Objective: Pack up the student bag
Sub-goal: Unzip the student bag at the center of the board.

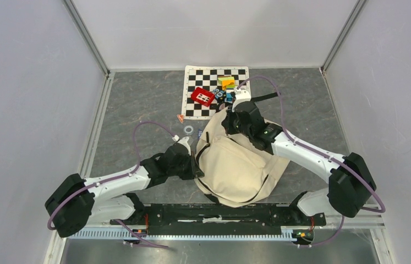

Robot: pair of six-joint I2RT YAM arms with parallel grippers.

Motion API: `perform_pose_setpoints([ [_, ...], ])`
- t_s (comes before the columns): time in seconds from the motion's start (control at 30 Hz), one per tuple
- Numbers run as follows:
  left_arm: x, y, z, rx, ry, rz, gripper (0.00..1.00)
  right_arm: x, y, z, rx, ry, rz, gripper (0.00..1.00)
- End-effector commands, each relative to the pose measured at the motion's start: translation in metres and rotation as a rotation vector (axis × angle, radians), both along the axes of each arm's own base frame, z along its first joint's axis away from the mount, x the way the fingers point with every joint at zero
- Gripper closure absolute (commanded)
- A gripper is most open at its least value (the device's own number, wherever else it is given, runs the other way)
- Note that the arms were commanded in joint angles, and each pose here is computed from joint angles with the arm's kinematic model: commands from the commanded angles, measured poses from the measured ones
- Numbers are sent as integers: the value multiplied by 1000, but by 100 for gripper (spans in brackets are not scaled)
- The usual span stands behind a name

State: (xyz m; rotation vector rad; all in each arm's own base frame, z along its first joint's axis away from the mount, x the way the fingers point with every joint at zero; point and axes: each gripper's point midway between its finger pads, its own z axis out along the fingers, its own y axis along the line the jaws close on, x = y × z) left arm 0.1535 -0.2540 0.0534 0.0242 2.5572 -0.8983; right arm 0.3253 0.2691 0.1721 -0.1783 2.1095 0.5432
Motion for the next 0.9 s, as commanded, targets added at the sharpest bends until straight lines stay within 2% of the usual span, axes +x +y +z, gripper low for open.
perform_pose_setpoints([
  [0.0, -9, 7, -3, 35, -9, -53, 98, 24, 19, 43, 61, -135, 0, 100],
  [0.23, -6, 7, 5, 37, -30, -48, 98, 26, 34, 11, -2, -92, 40, 100],
  [0.53, -7, 17, 1, 51, -34, -13, 98, 35, 61, -2, -143, -139, 68, 100],
  [0.73, -8, 20, 1, 27, -35, 14, 98, 43, 66, -18, -330, -144, 63, 100],
  [0.87, -9, 20, 3, 30, -32, 15, 98, 40, 63, -14, -336, -148, 70, 99],
])
